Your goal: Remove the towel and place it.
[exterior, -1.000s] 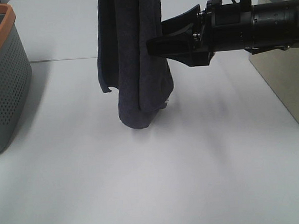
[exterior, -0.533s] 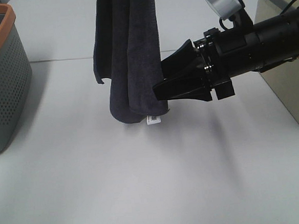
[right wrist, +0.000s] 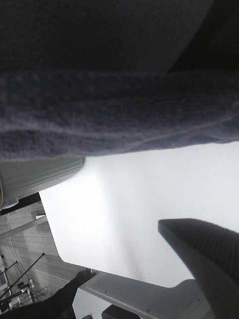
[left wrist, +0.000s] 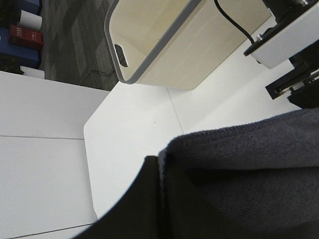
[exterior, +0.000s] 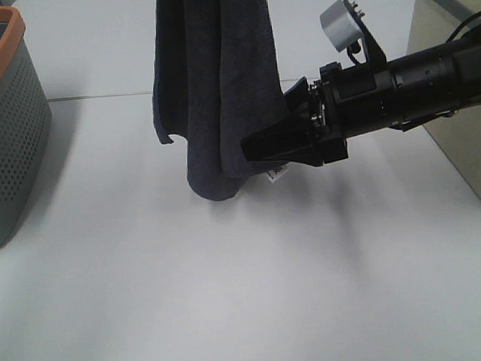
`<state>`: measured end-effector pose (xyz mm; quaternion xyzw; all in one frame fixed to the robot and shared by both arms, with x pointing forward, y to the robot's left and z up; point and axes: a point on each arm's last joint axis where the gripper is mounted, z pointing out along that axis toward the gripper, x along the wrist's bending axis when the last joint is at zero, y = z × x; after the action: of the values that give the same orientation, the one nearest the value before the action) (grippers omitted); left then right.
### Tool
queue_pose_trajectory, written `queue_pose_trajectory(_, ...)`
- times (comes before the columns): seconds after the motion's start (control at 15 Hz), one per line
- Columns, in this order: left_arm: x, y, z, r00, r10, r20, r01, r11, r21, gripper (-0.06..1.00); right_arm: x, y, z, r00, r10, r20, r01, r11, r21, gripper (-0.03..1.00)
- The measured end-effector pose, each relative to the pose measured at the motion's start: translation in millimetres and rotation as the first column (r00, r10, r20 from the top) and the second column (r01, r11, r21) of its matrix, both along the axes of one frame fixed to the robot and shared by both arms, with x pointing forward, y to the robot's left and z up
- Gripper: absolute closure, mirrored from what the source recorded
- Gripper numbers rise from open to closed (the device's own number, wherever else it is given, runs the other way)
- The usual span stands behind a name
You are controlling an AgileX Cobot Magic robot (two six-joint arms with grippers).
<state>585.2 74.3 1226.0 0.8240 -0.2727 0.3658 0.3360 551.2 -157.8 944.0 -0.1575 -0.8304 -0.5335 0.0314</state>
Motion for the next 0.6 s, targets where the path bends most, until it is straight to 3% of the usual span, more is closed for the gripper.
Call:
queue_pose_trajectory(0.33,-0.1,-0.1,0.1,1.0,-0.001,-0.001,0.001,1.0,-0.002,0.94,1.3,0.4,-11.9,0.999,-0.001,-0.039,0.001,1.0,-0.005,0.29)
queue_pose_trajectory(0.6,-0.1,-0.1,0.1,1.0,0.001,-0.003,-0.001,1.0,-0.003,0.94,2.6,0.8,-10.7,0.989,-0.06,-0.134,0.063,0.998,0.018,0.29)
